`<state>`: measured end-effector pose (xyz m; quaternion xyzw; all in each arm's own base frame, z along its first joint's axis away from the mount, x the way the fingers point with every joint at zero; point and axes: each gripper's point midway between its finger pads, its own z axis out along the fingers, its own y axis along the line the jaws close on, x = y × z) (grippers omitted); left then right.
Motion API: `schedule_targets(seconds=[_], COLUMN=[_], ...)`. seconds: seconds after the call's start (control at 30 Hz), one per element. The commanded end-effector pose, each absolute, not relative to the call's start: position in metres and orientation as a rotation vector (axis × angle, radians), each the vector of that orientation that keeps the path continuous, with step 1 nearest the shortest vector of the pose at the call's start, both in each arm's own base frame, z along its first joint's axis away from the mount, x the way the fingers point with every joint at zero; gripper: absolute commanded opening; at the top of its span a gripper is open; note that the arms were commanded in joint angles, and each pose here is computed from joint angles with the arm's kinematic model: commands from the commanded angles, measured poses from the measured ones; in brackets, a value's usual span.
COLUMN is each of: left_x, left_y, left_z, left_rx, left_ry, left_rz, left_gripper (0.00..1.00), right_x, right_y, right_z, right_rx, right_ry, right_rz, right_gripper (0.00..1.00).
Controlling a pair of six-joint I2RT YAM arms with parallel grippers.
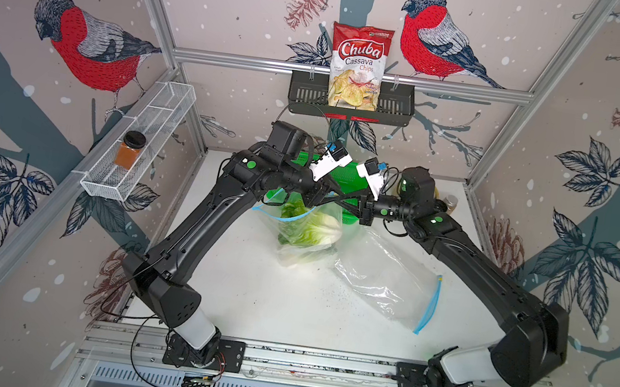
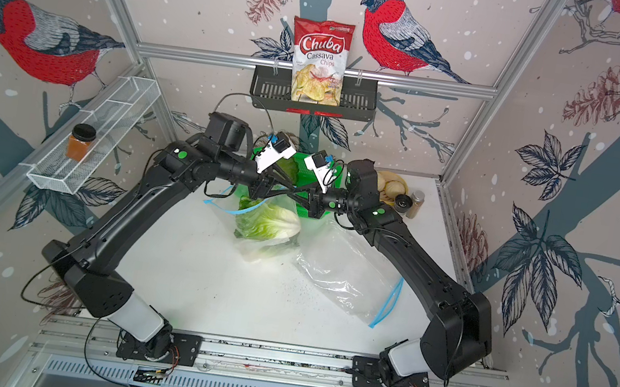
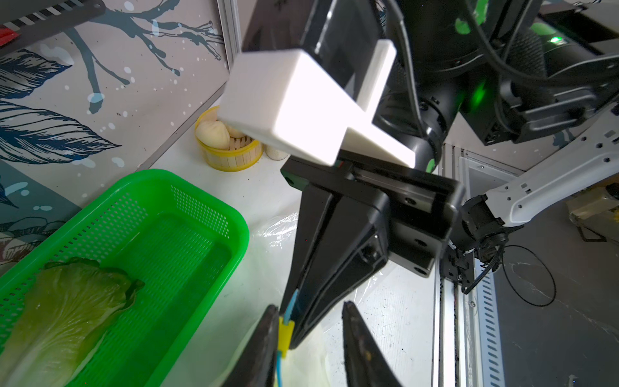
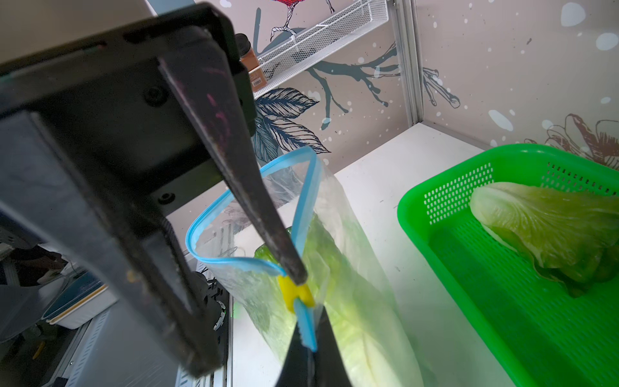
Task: Put the chinese cabbages into a zipper bag and zip it
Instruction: Zip the zipper on the zipper food storage bag.
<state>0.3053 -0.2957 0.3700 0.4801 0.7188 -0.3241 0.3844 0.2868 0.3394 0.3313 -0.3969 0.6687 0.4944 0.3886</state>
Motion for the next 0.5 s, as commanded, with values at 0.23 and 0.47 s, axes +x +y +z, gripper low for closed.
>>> schedule_targets(seconds=[0.23,0.47], left_x=[0.309,0.316], left_y=[-0.287,-0.284], left_z=[0.353,0.346], left_rx=[1.263,1.262], left_ry=[1.902,1.93], left_rz=[-0.708,-0.663], left_gripper=[0.27,0.23], right_x=[0.288,0.291], right_y=[0.341,0.341], right_z=[0.34,0.341], right_rx=[-1.037,-1.037], right_ry=[1.65,1.649], right_rz=[1.253,1.251], right_gripper=[0.0,0.0])
